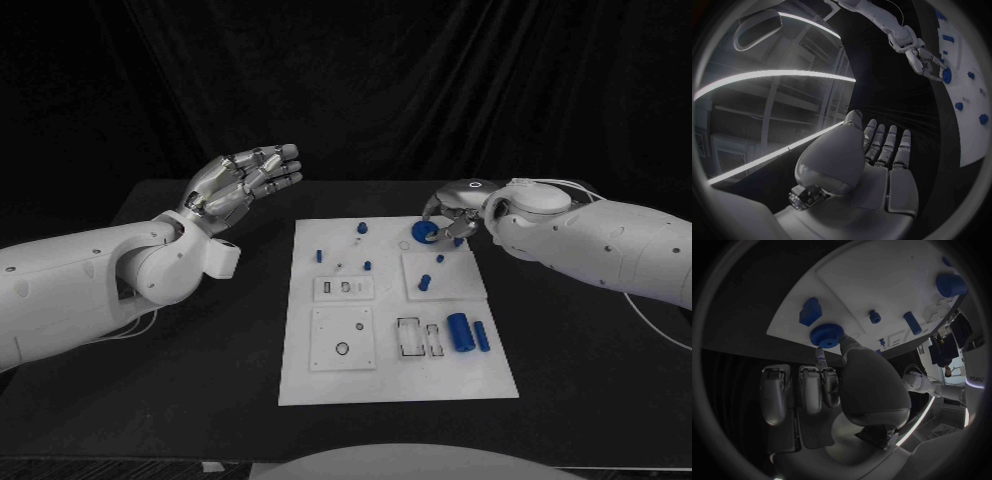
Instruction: Assemble the parts on the task board
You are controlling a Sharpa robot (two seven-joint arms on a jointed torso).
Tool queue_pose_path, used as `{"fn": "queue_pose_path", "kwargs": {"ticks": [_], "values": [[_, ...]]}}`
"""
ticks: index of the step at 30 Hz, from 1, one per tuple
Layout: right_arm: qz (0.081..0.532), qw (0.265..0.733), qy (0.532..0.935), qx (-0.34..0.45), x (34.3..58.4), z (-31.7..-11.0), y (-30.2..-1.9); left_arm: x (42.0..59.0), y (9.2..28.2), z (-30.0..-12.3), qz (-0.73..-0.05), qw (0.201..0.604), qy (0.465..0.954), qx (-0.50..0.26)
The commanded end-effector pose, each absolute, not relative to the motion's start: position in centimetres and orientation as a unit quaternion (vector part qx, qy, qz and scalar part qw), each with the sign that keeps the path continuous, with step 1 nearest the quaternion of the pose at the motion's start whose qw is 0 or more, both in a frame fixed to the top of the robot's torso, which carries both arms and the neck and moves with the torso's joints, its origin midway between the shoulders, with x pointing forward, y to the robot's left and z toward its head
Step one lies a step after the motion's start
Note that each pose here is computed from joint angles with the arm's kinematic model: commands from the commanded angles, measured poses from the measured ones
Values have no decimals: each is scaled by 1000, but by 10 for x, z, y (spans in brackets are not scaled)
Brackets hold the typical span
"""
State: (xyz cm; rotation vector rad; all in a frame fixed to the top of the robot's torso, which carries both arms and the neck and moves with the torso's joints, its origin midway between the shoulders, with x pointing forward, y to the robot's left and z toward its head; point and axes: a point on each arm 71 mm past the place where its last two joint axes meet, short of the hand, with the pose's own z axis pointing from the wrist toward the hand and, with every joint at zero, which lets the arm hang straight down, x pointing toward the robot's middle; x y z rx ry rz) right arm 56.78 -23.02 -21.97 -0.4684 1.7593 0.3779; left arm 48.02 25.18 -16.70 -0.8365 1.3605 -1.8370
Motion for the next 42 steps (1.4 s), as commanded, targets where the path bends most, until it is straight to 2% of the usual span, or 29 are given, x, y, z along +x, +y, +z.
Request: {"fn": "queue_pose_path", "kwargs": {"ticks": [1,16,29,37,42], "values": [[156,594,763,-201,568,-223,-231,479,251,-166,-717,343,517,-319],[156,583,771,-203,568,-230,-231,480,250,-167,-717,340,518,-318],[173,587,764,-203,565,-229,-230,479,251,-167,-717,339,519,-319],[190,595,752,-209,561,-216,-220,479,252,-168,-715,341,520,-321],[205,599,742,-220,559,-201,-204,479,252,-168,-714,340,521,-321]]}}
